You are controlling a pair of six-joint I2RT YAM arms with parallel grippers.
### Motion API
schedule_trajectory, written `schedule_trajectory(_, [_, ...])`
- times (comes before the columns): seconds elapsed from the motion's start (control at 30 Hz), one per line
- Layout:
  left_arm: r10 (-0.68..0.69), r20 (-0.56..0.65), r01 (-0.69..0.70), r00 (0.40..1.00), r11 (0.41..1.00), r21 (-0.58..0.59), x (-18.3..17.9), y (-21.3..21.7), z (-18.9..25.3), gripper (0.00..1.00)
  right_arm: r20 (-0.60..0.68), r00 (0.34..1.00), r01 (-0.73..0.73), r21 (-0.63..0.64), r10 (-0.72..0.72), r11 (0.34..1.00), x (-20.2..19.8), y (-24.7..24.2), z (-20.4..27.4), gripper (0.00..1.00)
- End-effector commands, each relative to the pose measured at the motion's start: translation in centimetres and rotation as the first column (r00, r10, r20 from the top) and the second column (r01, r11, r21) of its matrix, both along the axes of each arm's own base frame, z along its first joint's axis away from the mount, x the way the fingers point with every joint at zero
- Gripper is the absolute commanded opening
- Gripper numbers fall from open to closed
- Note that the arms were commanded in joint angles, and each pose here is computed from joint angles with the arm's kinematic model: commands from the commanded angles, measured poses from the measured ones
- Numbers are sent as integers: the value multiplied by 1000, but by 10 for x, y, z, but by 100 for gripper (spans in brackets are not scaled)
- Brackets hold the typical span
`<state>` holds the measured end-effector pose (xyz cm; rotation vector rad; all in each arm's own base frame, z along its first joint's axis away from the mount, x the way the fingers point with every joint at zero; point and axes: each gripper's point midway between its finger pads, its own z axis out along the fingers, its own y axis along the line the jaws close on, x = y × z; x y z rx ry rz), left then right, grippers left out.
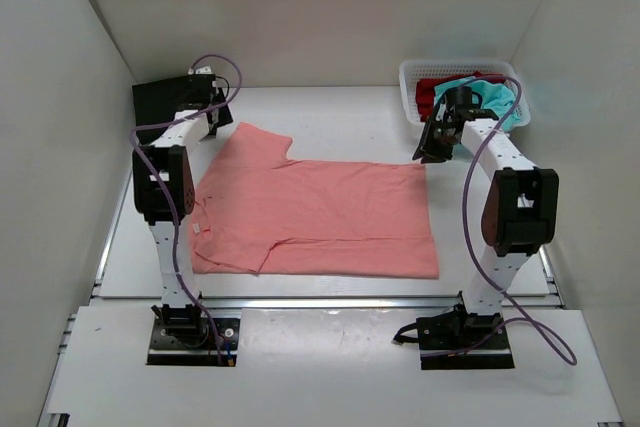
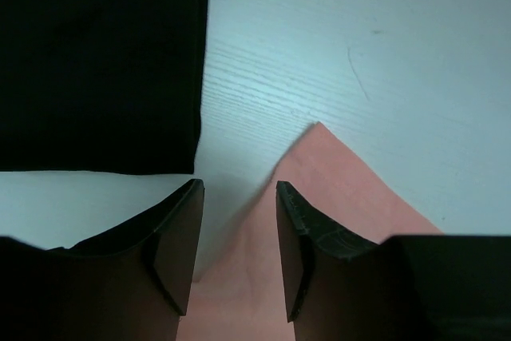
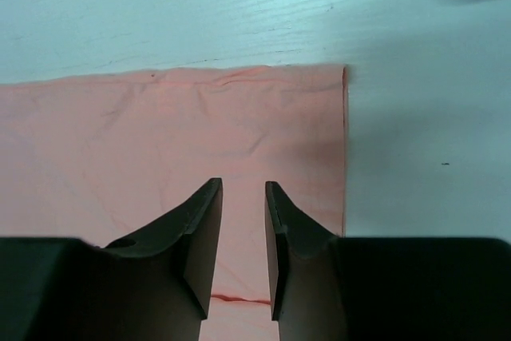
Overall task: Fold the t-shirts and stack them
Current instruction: Grap the side of the flattened tshirt furthest away from the robot with both arms
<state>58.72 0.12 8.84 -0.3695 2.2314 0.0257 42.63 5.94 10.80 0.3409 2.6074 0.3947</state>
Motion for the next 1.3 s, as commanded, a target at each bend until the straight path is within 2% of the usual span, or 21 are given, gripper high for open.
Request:
schedule_trajectory(0.0, [-75,31,77,997,996,-44,0,-22,15,53,24,1000,8,19,-9,1000,16,-1,6,25])
schedule_trajectory(0.13, [-93,-18,92,995,992,-89,-12,-35,-7,56,13,1000,20,26,-20,999,26,-5,3,25])
schedule_trajectory(0.33, [-75,-93,67,993,994,-92,-20,-35,-31,61,22,1000,18,41,-19,999,45,-2,6,25])
schedule_trajectory(0.47, [-44,-155,27,987,994,-108,-24,-28,-40,61,34,998,54,28,-55,998,54,-7,6,30])
schedule_trajectory(0.6, [-46,-175,27,983,993,-111,-29,-25,-39,61,58,993,100,9,-100,995,59,-13,4,31])
schedule_trajectory(0.73, [-45,-209,19,977,992,-123,-39,-23,-51,61,79,987,139,6,-139,990,62,-17,3,38])
schedule_trajectory(0.8, [-61,-213,30,975,989,-148,-40,-27,-54,48,75,987,147,-14,-145,989,58,-20,-6,40])
schedule_trajectory(0.87, [-60,-201,29,978,987,-157,-38,-29,-52,13,91,982,172,-51,-167,984,58,-28,-8,47])
schedule_trajectory(0.93, [-55,-200,20,978,985,-170,-37,-30,-51,0,80,982,179,-77,-173,981,51,-33,-20,48])
schedule_trajectory(1.1, [-51,-190,8,981,976,-219,-39,-31,-48,0,44,981,191,-117,-187,975,41,-37,-45,51])
schedule_trajectory(1.27, [-50,-151,11,987,968,-251,-34,-28,-34,0,38,985,169,-112,-166,979,49,-34,-61,52])
